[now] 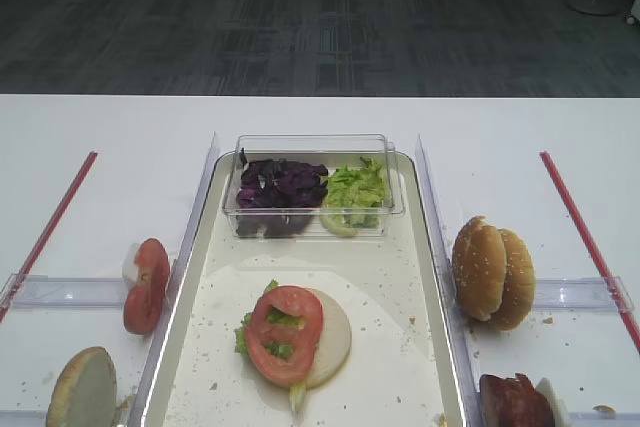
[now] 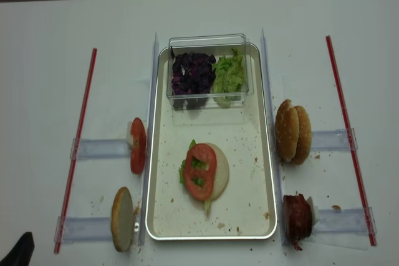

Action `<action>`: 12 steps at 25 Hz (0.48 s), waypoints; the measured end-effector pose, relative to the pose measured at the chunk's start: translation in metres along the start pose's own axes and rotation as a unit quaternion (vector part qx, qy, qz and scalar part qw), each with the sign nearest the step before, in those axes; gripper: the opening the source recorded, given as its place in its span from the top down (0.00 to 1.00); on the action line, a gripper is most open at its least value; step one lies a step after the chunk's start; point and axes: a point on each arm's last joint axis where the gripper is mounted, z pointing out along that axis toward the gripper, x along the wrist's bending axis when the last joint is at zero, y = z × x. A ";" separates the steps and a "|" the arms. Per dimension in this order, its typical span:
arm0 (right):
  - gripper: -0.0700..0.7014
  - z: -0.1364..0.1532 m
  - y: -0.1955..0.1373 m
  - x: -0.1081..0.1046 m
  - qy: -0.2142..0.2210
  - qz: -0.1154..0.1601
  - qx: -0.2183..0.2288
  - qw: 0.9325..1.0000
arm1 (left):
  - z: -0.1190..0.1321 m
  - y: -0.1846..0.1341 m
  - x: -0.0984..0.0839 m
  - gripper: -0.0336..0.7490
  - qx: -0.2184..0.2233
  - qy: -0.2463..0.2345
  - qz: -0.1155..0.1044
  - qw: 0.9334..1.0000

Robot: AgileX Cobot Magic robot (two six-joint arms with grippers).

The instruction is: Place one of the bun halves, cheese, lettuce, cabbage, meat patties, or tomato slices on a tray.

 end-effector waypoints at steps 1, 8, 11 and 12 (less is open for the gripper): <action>0.86 0.000 0.000 0.000 0.000 0.000 0.000 1.000 | 0.000 0.000 0.000 0.26 0.000 0.000 0.000 1.000; 0.86 0.000 0.000 0.000 0.000 0.000 0.000 1.000 | 0.000 0.000 0.000 0.26 0.000 0.000 0.000 1.000; 0.86 0.000 0.000 0.000 0.000 -0.001 0.000 1.000 | 0.000 0.000 0.000 0.26 0.000 0.000 0.000 1.000; 0.86 0.000 0.000 0.000 0.000 -0.001 0.000 1.000 | 0.000 0.000 0.000 0.26 0.000 0.000 0.000 1.000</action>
